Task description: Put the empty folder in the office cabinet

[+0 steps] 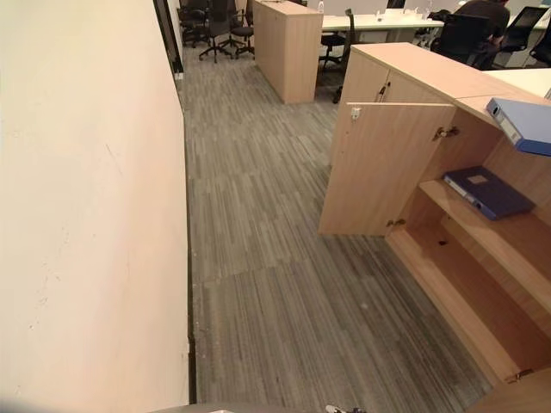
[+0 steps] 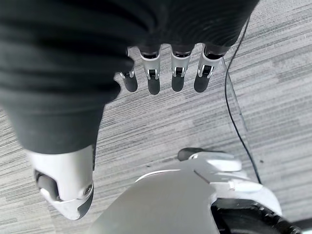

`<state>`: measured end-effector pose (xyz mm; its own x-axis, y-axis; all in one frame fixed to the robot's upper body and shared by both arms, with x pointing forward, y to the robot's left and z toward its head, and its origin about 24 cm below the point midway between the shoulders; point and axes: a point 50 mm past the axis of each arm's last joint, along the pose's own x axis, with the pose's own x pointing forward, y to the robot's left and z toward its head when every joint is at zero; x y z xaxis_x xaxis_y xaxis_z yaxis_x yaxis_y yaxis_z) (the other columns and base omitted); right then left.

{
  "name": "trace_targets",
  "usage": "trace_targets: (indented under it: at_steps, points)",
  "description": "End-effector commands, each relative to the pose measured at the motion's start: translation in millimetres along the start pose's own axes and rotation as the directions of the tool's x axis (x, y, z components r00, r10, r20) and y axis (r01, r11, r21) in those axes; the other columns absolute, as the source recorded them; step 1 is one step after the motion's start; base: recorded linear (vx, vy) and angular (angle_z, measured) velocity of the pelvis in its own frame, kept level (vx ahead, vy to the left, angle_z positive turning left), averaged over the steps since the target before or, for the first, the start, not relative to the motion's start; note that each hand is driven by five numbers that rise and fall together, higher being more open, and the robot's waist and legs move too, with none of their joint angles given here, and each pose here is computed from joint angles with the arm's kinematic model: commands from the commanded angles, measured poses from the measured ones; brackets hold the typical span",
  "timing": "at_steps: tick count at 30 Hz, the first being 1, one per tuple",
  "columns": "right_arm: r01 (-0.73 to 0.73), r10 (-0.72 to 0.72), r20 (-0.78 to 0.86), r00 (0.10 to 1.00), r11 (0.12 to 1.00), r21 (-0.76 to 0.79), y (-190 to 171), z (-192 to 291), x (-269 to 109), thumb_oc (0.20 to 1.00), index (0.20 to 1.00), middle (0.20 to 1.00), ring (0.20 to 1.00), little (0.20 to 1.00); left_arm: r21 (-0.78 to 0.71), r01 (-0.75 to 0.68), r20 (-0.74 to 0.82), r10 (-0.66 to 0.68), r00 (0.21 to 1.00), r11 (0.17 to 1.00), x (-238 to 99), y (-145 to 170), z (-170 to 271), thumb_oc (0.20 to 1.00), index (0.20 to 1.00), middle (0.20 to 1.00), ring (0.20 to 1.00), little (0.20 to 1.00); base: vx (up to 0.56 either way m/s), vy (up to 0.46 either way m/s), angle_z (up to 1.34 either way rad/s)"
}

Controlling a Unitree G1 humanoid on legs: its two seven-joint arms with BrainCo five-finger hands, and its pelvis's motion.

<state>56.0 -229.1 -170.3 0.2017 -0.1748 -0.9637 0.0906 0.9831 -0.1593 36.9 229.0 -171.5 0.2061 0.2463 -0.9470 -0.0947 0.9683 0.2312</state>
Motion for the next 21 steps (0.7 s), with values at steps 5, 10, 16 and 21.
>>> trace_targets:
  at_steps: [5,10,16,21]
  points:
    - [-0.004,0.005,0.014,1.0,1.0,-0.007,-3.7,11.8,0.9,1.0,1.0,1.0,1.0,1.0,-0.074,-0.024,0.001,0.024,1.0,0.997,1.0,13.5,3.8,1.0,1.0,1.0,1.0,1.0,0.0,-0.001,0.01]
    - [-0.006,0.006,0.018,1.0,1.0,-0.01,-2.7,12.0,0.9,1.0,1.0,1.0,1.0,1.0,-0.023,-0.041,0.016,0.041,0.999,0.999,1.3,15.1,7.5,1.0,1.0,1.0,1.0,1.0,0.0,0.0,0.0]
    - [0.012,-0.011,0.037,0.999,1.0,-0.017,-0.3,16.2,1.1,1.0,1.0,1.0,1.0,1.0,0.071,-0.104,0.085,0.098,0.992,0.992,1.8,17.6,21.9,1.0,1.0,1.0,1.0,1.0,0.0,-0.005,0.01]
    - [0.015,-0.014,0.047,0.999,1.0,-0.026,0.1,18.8,1.2,1.0,1.0,1.0,1.0,1.0,0.12,-0.084,0.098,0.072,0.993,0.989,1.8,11.8,24.2,1.0,1.0,1.0,1.0,1.0,0.01,-0.011,0.04]
